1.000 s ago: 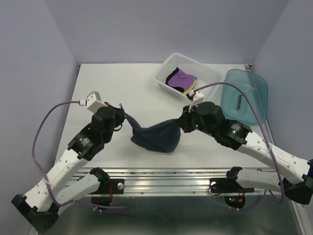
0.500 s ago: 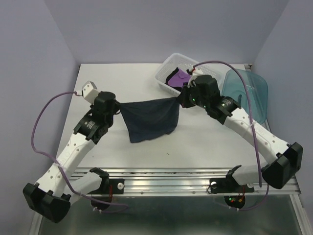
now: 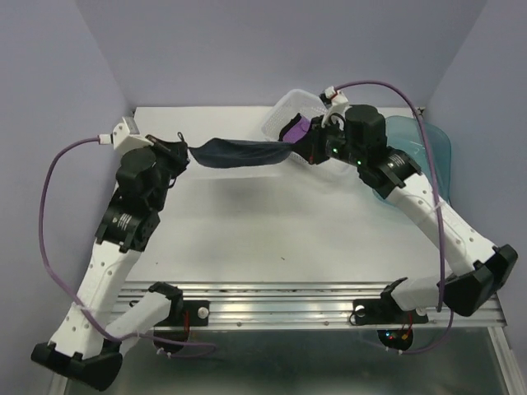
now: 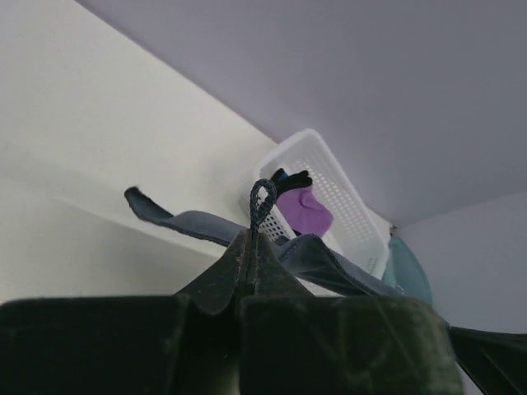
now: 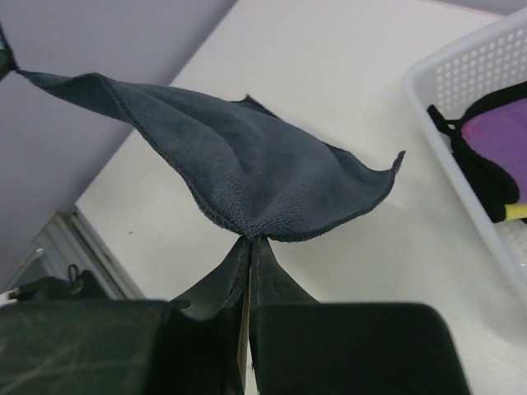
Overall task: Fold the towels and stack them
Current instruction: Flatten out the crumpled towel
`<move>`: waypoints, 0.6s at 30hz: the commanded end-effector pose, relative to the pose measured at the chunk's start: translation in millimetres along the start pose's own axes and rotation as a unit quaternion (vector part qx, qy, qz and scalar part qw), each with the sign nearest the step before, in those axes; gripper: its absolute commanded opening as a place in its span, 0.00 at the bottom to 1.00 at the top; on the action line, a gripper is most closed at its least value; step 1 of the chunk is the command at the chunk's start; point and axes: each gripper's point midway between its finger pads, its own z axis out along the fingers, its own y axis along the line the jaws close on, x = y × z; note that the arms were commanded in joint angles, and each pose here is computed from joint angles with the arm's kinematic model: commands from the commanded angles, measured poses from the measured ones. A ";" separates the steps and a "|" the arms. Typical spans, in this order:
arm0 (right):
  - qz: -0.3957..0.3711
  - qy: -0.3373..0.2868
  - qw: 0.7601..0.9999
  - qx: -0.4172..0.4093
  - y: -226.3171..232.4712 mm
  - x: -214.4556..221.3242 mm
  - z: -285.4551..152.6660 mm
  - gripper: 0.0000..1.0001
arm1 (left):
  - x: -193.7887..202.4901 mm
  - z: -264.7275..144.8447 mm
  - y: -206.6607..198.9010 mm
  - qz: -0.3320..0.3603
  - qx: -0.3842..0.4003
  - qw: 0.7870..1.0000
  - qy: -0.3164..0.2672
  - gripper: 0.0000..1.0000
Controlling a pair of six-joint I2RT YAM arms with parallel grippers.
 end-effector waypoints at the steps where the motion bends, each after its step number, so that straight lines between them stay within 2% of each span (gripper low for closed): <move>1: 0.025 -0.025 0.994 -0.104 48.1 2.7 -56.0 0.01 | -3.4 -45.4 -20.7 -0.010 0.099 0.995 0.011 0.00; 3: 0.038 -0.031 0.991 -0.127 57.7 10.6 -76.3 0.01 | 12.2 -61.1 -26.3 -0.011 0.140 0.989 0.046 0.00; 4: 0.043 -0.056 0.987 -0.142 66.9 4.3 -97.2 0.01 | 9.4 -75.8 -30.5 -0.017 0.165 0.985 0.044 0.00; 5: 0.050 -0.046 0.986 -0.150 66.8 18.2 -100.4 0.01 | 19.4 -83.0 -32.6 -0.020 0.185 0.980 0.066 0.00; 7: 0.053 -0.055 0.984 -0.163 73.5 19.4 -118.1 0.01 | 15.3 -97.8 -33.5 -0.026 0.204 0.977 0.057 0.00; 10: 0.061 -0.044 0.984 -0.165 72.9 29.2 -120.2 0.02 | 13.5 -105.1 -33.1 -0.031 0.212 0.975 0.053 0.00; 15: 0.075 -0.012 0.995 -0.071 29.8 56.5 -80.3 0.02 | 29.1 -80.0 -17.7 -0.038 0.169 0.983 0.062 0.00; 18: 0.078 0.009 0.997 0.019 -10.9 75.5 -47.0 0.01 | 47.1 -36.3 19.9 -0.037 0.060 0.996 0.055 0.00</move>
